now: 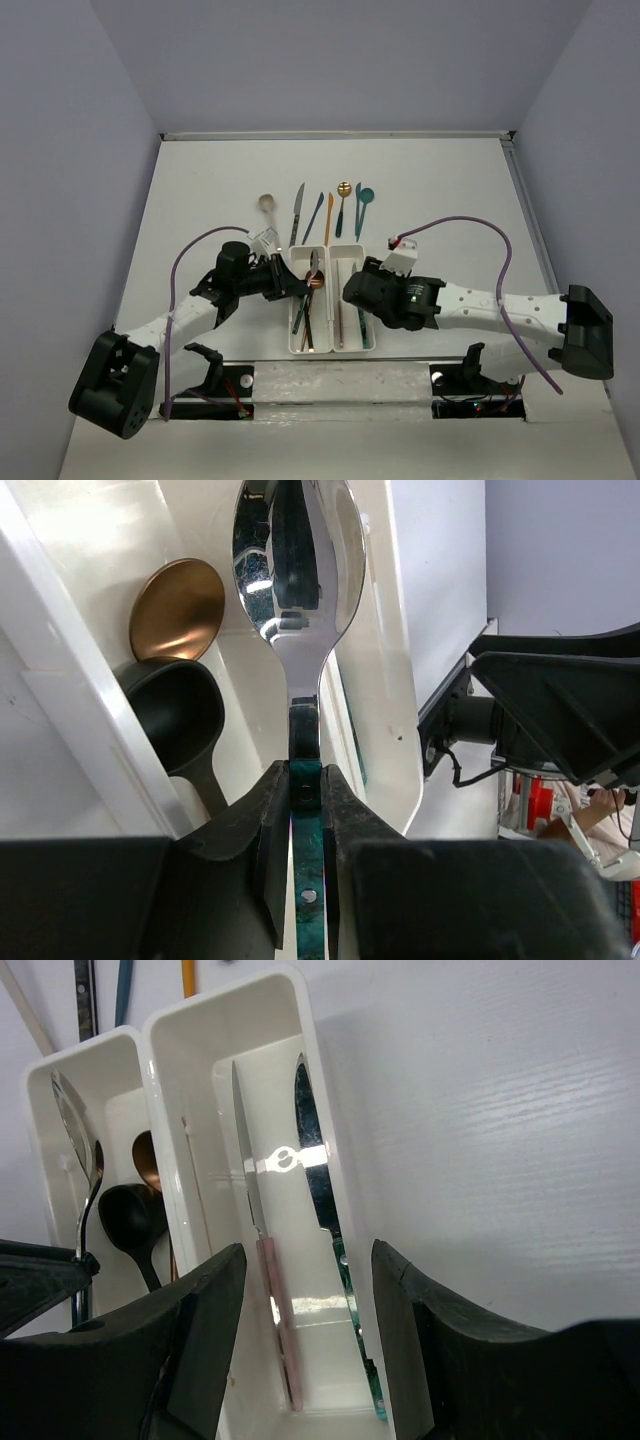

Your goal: Sort the eating utensils into containers

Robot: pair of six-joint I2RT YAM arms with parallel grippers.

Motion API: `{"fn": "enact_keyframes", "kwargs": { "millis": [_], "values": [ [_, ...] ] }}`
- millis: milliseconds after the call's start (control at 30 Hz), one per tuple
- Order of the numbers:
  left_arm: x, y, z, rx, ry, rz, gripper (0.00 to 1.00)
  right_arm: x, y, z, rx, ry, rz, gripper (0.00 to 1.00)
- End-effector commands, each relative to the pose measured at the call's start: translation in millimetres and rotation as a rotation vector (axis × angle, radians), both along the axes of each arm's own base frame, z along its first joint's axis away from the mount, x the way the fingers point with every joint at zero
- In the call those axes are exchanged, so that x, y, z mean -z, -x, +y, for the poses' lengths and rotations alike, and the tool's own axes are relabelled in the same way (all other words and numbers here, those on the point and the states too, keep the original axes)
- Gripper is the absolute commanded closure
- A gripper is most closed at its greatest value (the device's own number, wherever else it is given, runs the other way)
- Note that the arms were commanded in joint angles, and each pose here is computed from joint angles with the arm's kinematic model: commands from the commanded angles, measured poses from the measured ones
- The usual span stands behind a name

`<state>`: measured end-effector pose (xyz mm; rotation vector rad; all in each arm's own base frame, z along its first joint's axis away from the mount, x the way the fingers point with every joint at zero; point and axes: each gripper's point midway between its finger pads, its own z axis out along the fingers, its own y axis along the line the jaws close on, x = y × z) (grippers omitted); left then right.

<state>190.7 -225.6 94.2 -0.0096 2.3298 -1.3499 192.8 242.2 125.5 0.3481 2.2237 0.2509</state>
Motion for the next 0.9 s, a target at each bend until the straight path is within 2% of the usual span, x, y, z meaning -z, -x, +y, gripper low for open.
{"fn": "enact_keyframes", "kwargs": {
  "millis": [0,67,100,200,533,667,700,733,767,800,867],
  "values": [
    [-7.1,-6.9,-1.7,-0.010,0.034,-0.048,0.95,-15.1,-7.1,-9.7,0.055,-0.029,-0.064,0.41],
    [-7.6,-7.1,-1.8,-0.009,0.037,-0.052,0.81,-14.5,-7.4,-9.4,0.054,-0.022,-0.064,0.41],
    [-8.8,-7.3,-2.2,-0.006,0.040,-0.057,0.65,-13.7,-7.6,-9.0,0.052,-0.015,-0.063,0.40],
    [-9.1,-8.0,-1.7,-0.007,0.041,-0.061,0.54,-14.3,-7.5,-8.3,0.039,0.000,-0.061,0.40],
    [-26.8,-11.5,-4.5,0.015,0.074,-0.103,0.52,-38.1,-30.8,-15.3,0.005,0.042,-0.047,0.39],
    [-59.6,-22.1,-8.5,0.039,0.102,-0.195,0.54,-68.9,-82.8,-34.6,-0.024,0.072,-0.072,0.39],
    [-68.3,-25.3,-8.9,0.036,0.107,-0.208,0.54,-75.7,-84.5,-21.0,-0.055,0.014,-0.078,0.39],
    [-78.5,-32.5,-6.5,0.031,0.086,-0.280,0.54,-82.5,-106.6,-37.0,-0.047,0.040,-0.100,0.39],
    [-81.7,-39.8,0.0,0.009,0.054,-0.297,0.54,-92.2,-122.8,-29.0,-0.068,0.003,-0.124,0.39],
    [-102.5,-53.0,3.3,-0.011,0.035,-0.370,0.53,-95.6,-135.2,-33.7,-0.073,0.027,-0.136,0.39],
    [-122.7,-81.2,26.4,-0.091,-0.072,-0.502,0.52,-94.0,-167.9,-40.1,-0.053,0.053,-0.121,0.39]
  ]
}}
